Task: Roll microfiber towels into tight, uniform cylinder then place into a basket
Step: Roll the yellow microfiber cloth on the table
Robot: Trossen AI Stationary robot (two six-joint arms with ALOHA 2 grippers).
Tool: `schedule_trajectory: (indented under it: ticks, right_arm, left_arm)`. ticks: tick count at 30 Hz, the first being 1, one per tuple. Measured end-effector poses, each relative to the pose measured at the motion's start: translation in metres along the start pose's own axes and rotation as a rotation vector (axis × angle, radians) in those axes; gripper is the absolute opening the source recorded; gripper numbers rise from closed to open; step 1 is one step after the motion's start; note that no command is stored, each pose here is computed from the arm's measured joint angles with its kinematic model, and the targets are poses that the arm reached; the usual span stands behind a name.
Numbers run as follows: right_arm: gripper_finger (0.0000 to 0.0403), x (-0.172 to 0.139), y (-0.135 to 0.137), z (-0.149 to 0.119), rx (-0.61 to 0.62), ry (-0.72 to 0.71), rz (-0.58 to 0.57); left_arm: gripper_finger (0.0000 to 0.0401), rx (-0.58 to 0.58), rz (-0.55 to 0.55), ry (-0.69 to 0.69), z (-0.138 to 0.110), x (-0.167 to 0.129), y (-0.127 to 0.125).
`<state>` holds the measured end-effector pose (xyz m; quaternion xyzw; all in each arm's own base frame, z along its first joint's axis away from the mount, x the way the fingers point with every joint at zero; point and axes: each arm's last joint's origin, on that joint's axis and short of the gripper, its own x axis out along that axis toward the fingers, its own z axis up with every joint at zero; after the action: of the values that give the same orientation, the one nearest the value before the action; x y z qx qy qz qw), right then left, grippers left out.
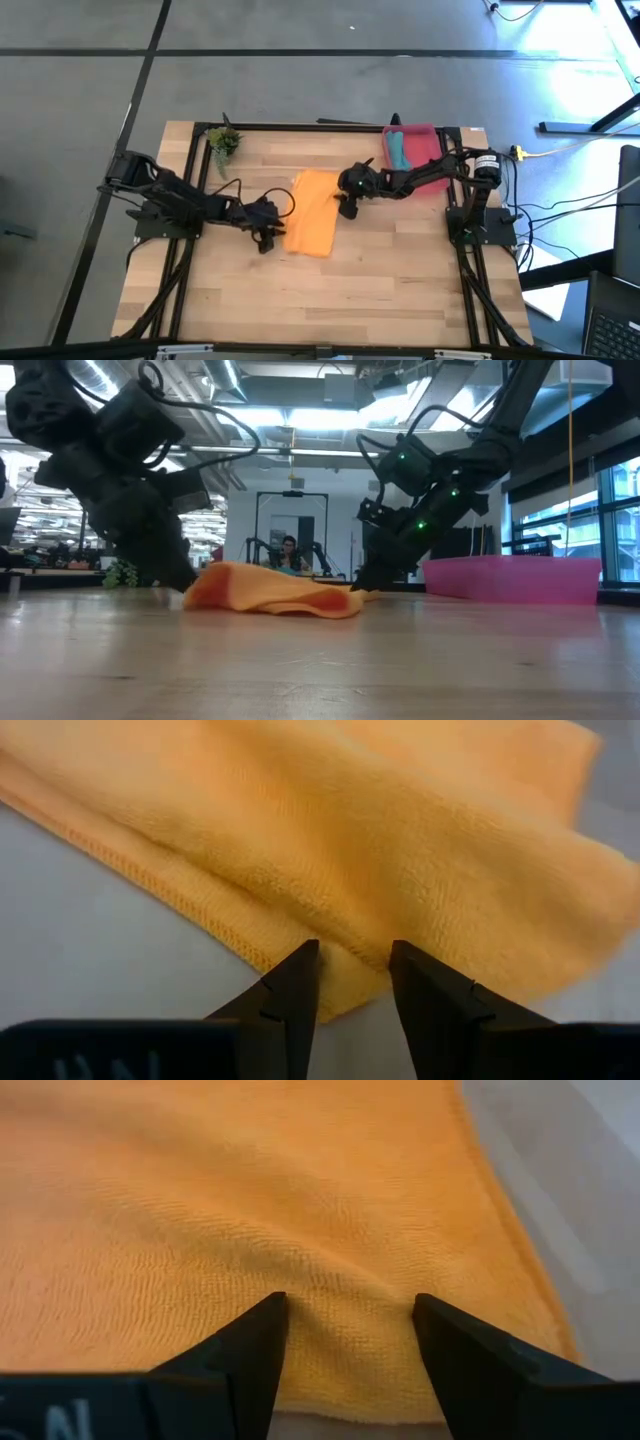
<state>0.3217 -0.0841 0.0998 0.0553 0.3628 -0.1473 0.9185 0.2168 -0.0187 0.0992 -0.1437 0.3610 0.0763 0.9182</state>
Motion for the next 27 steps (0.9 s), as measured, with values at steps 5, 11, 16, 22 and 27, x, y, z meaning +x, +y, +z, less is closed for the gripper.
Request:
schedule_trajectory:
  ticks: [5,11,16,22,27]
  right_arm:
    - [0.0221,0.0,-0.004,0.001,-0.031,-0.007,-0.05]
    - [0.0221,-0.012,0.0,0.015,-0.079,-0.079,-0.064]
    - [0.0221,-0.034,0.017,0.031,-0.152,-0.162,-0.025]
    - [0.0221,-0.059,0.056,0.04,-0.327,-0.236,0.065]
    - [0.0221,-0.071,0.099,0.031,-0.493,-0.257,0.171]
  left_arm:
    - [0.0121,-0.008,-0.041,-0.006,-0.003,-0.001,-0.011]
    - [0.0121,0.002,-0.041,-0.047,-0.001,-0.005,-0.016]
    - [0.0121,0.023,-0.056,-0.12,0.008,-0.016,-0.02]
    - [0.0121,0.081,-0.106,-0.218,0.02,-0.033,-0.027]
    - [0.0121,0.15,-0.158,-0.267,0.021,-0.045,-0.039]
